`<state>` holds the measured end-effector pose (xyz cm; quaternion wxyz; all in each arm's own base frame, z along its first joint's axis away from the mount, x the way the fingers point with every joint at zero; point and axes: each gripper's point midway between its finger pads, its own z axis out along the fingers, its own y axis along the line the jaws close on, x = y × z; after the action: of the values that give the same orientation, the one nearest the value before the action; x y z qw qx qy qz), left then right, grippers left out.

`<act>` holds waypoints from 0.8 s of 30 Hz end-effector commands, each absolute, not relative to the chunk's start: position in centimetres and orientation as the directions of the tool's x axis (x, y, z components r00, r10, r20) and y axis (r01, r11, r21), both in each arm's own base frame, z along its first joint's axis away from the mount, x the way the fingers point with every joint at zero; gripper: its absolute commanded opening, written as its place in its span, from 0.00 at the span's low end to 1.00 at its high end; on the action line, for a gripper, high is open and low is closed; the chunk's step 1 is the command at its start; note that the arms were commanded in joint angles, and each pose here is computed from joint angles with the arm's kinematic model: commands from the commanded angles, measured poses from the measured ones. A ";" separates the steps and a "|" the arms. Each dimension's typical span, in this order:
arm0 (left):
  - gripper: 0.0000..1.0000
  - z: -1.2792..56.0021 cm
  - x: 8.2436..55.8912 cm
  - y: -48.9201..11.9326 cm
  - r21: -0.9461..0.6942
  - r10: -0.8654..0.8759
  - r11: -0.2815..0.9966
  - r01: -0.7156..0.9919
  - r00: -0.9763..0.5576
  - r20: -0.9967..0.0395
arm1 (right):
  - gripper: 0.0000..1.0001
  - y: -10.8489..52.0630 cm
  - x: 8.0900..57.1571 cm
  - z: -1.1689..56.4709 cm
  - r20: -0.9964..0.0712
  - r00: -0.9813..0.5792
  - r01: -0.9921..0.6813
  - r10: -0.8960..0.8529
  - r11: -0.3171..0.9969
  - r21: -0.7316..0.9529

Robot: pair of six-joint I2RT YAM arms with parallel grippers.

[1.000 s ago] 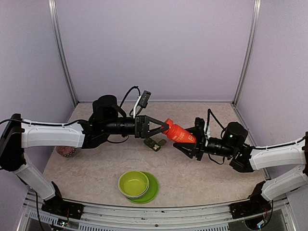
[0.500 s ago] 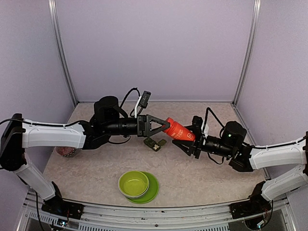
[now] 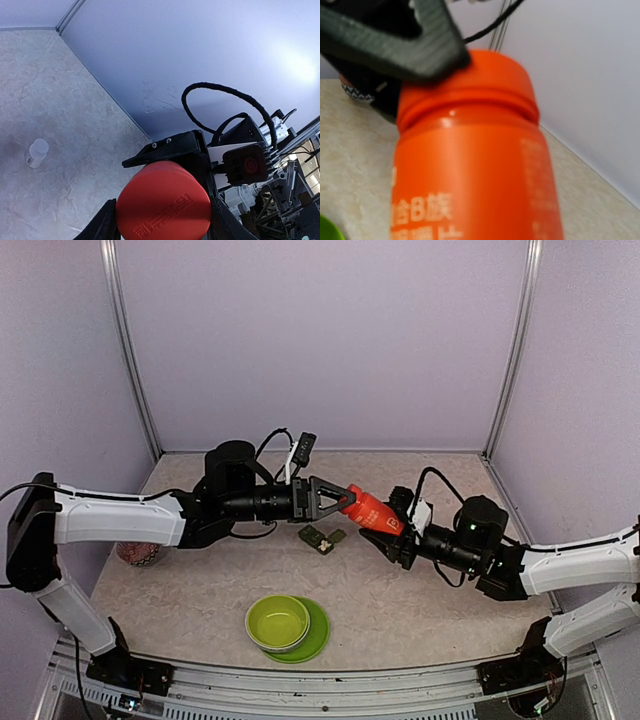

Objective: Sort the pills into containers
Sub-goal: Screw the lid of the pill bottle onto the pill bottle.

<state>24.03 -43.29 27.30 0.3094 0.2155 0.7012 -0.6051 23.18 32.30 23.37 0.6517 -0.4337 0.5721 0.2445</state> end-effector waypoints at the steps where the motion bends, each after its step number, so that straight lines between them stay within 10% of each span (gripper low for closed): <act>1: 0.52 26.3 22.0 -44.8 -0.731 0.022 0.134 0.670 -0.739 -0.673 | 0.44 32.8 22.8 25.9 -0.943 0.298 -0.790 -0.147 0.517 -0.331; 24: 0.65 28.9 21.0 -42.7 -0.526 0.015 0.114 0.843 -0.531 -0.847 | 0.45 33.7 18.6 28.8 -0.987 0.139 -0.934 0.077 0.340 -0.105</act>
<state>21.83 -43.38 28.75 0.3419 0.3072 0.6597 -0.5946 20.29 33.40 24.69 0.6124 -0.4262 0.5662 0.3502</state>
